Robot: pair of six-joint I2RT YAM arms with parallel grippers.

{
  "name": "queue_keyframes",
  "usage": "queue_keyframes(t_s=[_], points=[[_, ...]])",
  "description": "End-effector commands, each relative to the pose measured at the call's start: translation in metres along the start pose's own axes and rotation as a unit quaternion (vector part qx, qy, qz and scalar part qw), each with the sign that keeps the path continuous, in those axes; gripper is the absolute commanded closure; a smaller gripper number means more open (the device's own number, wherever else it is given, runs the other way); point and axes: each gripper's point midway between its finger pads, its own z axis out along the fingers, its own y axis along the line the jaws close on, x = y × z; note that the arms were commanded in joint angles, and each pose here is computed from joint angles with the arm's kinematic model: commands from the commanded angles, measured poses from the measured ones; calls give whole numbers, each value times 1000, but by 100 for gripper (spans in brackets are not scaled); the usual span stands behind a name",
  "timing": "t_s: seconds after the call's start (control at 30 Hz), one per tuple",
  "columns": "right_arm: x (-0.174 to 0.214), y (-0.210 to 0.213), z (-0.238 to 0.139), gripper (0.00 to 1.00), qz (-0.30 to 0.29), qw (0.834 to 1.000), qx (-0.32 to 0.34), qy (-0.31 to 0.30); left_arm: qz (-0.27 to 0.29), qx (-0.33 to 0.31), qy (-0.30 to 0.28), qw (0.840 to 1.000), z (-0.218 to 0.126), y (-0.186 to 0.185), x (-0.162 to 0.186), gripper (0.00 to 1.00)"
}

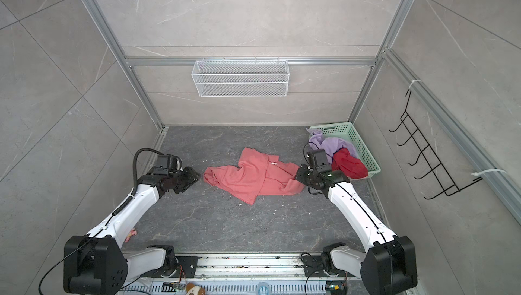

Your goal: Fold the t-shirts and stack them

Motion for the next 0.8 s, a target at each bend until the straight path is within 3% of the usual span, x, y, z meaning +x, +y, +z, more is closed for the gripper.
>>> queue_keyframes(t_s=[0.0,0.33,0.6,0.77], points=[[-15,8,-11,100,-3,1000,-2,-27,27,21,7,999,-2,-30,12,44],[3,-11,-2,100,-15,999,28,-4,107,-13,106,988,59,-98,115,44],[13,-23,-5,100,-25,999,40,-2,255,-9,148,955,99,-147,166,43],[15,-27,-9,100,-25,999,42,-10,308,-73,161,935,118,-134,173,43]])
